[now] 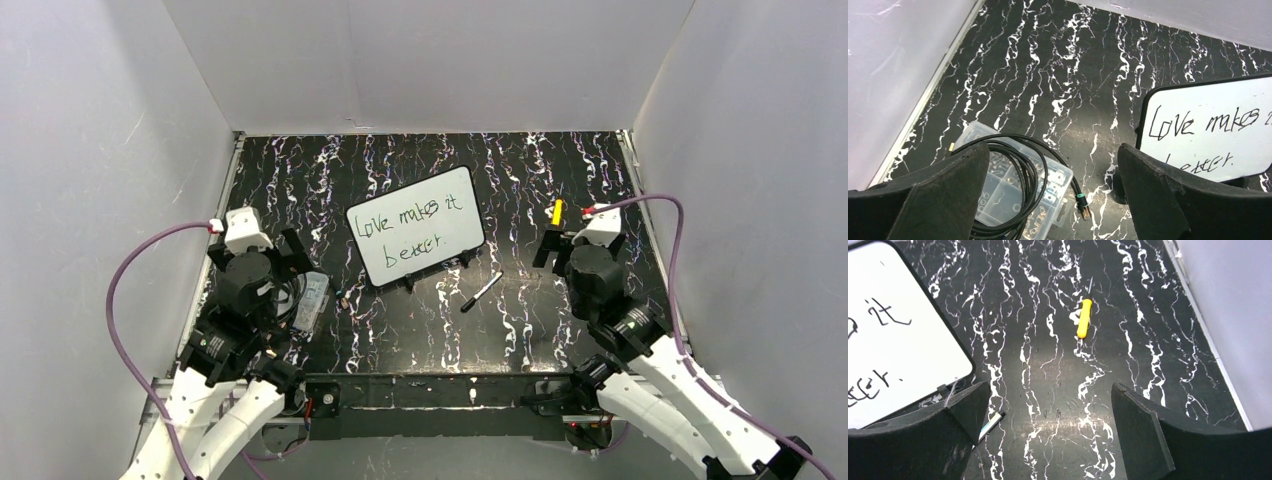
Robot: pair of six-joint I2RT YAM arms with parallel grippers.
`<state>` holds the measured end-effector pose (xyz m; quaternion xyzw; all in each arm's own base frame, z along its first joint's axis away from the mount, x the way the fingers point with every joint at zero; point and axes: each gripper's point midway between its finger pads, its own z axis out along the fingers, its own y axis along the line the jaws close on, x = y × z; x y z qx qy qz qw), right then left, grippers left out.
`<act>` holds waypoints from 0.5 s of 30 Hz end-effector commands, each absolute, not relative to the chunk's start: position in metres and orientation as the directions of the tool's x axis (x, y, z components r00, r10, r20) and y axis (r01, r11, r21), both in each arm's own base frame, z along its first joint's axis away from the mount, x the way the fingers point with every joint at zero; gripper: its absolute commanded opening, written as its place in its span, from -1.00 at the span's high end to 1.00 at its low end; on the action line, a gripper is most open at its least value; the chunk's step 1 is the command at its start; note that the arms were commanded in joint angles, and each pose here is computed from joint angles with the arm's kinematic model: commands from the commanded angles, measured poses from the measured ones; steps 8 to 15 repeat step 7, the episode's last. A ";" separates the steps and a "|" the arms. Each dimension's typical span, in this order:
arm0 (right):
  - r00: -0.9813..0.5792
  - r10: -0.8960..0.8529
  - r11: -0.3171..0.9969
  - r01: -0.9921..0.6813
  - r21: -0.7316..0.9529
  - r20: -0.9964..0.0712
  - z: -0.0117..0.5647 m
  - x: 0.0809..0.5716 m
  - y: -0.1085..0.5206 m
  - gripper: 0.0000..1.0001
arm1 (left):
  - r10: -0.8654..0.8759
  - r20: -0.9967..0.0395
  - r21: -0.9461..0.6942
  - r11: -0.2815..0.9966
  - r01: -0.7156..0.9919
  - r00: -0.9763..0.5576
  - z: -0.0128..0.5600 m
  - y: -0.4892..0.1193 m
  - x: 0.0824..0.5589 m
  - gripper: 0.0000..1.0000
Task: Write a sentence on the whiteboard
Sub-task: Reset both arms
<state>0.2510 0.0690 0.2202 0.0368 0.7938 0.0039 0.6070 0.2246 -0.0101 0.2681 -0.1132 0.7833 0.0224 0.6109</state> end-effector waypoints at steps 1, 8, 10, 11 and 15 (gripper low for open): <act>-0.156 0.053 0.996 0.081 0.041 -0.986 0.248 0.249 0.055 -0.97 | -0.127 -0.973 -0.074 0.962 -0.263 -0.191 0.273 0.008 0.214 -0.97; -0.138 0.059 0.995 0.083 0.048 -0.989 0.256 0.245 0.050 -0.97 | -0.129 -0.971 -0.081 0.970 -0.230 -0.201 0.271 0.002 0.215 -0.97; -0.138 0.059 0.995 0.083 0.048 -0.989 0.256 0.245 0.050 -0.97 | -0.129 -0.971 -0.081 0.970 -0.230 -0.201 0.271 0.002 0.215 -0.97; -0.138 0.059 0.995 0.083 0.048 -0.989 0.256 0.245 0.050 -0.97 | -0.129 -0.971 -0.081 0.970 -0.230 -0.201 0.271 0.002 0.215 -0.97; -0.138 0.059 0.995 0.083 0.048 -0.989 0.256 0.245 0.050 -0.97 | -0.129 -0.971 -0.081 0.970 -0.230 -0.201 0.271 0.002 0.215 -0.97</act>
